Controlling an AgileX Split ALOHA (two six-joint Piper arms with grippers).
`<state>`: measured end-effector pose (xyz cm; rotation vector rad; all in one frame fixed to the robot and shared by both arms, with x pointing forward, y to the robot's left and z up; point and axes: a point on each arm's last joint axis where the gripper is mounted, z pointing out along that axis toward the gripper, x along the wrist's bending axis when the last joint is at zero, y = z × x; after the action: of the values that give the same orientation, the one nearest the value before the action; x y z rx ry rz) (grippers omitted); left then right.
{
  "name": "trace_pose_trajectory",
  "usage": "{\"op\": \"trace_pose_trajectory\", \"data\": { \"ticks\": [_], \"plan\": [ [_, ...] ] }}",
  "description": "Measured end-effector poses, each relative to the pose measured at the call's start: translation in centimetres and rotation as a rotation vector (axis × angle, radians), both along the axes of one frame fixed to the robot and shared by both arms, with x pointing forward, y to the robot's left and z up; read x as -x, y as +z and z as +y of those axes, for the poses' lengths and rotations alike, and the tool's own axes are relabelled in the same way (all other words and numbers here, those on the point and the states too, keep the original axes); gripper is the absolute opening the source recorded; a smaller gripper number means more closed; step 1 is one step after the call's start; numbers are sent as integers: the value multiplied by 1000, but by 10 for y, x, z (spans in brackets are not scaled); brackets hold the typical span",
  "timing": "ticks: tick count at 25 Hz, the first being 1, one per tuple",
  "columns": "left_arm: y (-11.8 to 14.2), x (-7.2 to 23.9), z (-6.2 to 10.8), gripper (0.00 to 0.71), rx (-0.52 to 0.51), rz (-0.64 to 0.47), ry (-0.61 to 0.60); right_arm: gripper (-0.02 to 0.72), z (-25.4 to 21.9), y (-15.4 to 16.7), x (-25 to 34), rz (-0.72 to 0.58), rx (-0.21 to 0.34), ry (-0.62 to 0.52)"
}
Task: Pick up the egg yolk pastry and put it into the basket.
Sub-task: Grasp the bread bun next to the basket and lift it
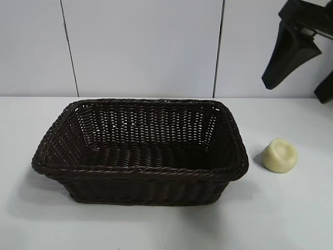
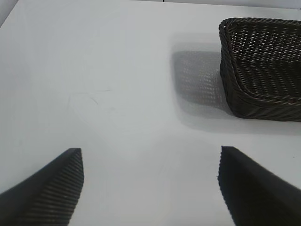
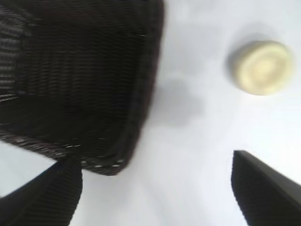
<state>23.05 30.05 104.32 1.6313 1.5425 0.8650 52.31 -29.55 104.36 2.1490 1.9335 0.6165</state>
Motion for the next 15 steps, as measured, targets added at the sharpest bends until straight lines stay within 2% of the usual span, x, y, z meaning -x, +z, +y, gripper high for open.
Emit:
{"op": "trace_pose_trajectory", "data": {
  "ticks": [7,15],
  "plan": [
    [0,0,0,571,0,0,0,624,-3,-38,-24,68,-70,1],
    [0,0,0,571,0,0,0,624,-5,-80,-51,73,-94,-61]
  ]
}}
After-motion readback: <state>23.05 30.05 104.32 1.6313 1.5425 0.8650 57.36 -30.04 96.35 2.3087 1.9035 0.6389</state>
